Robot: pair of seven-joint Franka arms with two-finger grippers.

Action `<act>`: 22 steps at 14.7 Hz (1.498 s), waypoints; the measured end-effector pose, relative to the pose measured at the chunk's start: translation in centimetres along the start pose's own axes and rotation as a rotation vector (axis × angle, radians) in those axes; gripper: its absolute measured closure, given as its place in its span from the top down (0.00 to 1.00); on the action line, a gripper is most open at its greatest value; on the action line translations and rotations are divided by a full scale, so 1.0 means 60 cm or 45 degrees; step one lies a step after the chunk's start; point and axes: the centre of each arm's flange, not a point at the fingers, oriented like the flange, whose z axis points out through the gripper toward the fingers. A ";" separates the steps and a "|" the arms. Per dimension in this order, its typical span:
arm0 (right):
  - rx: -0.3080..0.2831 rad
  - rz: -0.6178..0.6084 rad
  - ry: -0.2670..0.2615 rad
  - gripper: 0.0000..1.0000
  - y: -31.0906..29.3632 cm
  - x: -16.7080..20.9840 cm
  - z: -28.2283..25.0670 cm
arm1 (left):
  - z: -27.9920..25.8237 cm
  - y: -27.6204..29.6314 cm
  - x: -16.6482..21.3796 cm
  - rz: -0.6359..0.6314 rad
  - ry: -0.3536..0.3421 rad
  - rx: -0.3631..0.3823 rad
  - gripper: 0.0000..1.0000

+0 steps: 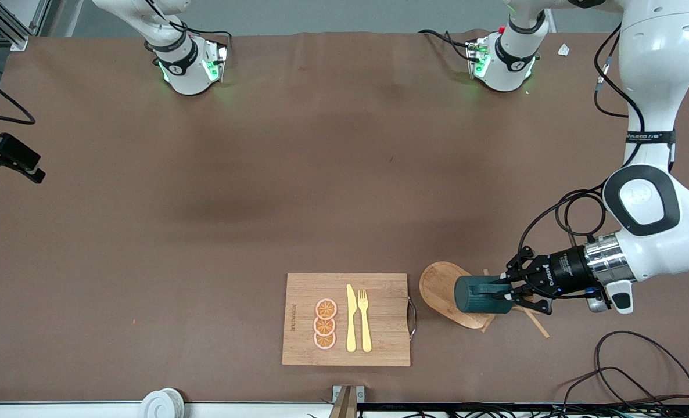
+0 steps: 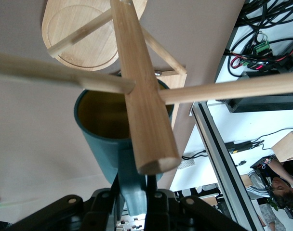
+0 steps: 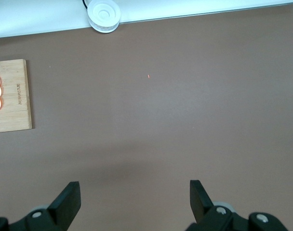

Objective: Pass cup and hang on rack

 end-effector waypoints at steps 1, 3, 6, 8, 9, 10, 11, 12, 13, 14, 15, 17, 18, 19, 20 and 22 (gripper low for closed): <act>0.000 0.000 0.000 1.00 0.000 0.000 0.000 | 0.001 0.000 0.001 -0.001 0.001 -0.002 0.34; 0.000 -0.002 0.001 1.00 -0.001 0.000 -0.001 | -0.001 0.002 0.000 0.001 0.003 -0.009 0.55; 0.002 -0.008 0.013 1.00 -0.006 0.001 -0.008 | -0.015 0.010 -0.010 0.016 0.003 -0.031 0.84; 0.003 -0.009 0.020 1.00 -0.007 0.001 -0.013 | -0.041 0.018 -0.036 0.055 0.012 -0.058 1.00; 0.003 -0.009 0.020 1.00 -0.007 0.001 -0.013 | -0.058 0.019 -0.053 0.092 0.036 -0.058 1.00; 0.003 -0.009 0.020 1.00 -0.007 0.001 -0.013 | -0.076 0.018 -0.074 0.139 0.069 -0.044 1.00; 0.003 -0.009 0.020 1.00 -0.007 0.001 -0.013 | -0.097 0.013 -0.099 0.191 0.107 -0.017 1.00; 0.003 -0.009 0.020 1.00 -0.007 0.001 -0.013 | -0.119 0.007 -0.124 0.249 0.159 0.013 1.00; 0.003 -0.009 0.019 1.00 -0.007 0.001 -0.013 | -0.142 0.000 -0.149 0.311 0.221 0.037 1.00; 0.003 -0.009 0.018 1.00 -0.007 0.001 -0.012 | -0.164 -0.008 -0.178 0.383 0.286 0.058 1.00; 0.003 -0.009 0.015 1.00 -0.007 0.001 -0.011 | -0.182 -0.018 -0.205 0.469 0.346 0.092 1.00; 0.003 -0.009 0.010 1.00 -0.007 0.002 -0.007 | -0.207 -0.039 -0.239 0.680 0.466 0.188 1.00; 0.002 -0.008 0.008 1.00 -0.007 0.003 -0.006 | -0.219 -0.047 -0.245 0.795 0.517 0.248 1.00; 0.002 -0.008 0.007 1.00 -0.007 0.003 -0.005 | -0.231 -0.057 -0.247 0.913 0.557 0.326 1.00; 0.002 -0.008 0.006 1.00 -0.007 0.004 -0.004 | -0.245 -0.066 -0.247 1.023 0.591 0.409 1.00; 0.002 -0.008 0.004 1.00 -0.006 0.004 -0.003 | -0.285 -0.083 -0.246 1.255 0.666 0.581 1.00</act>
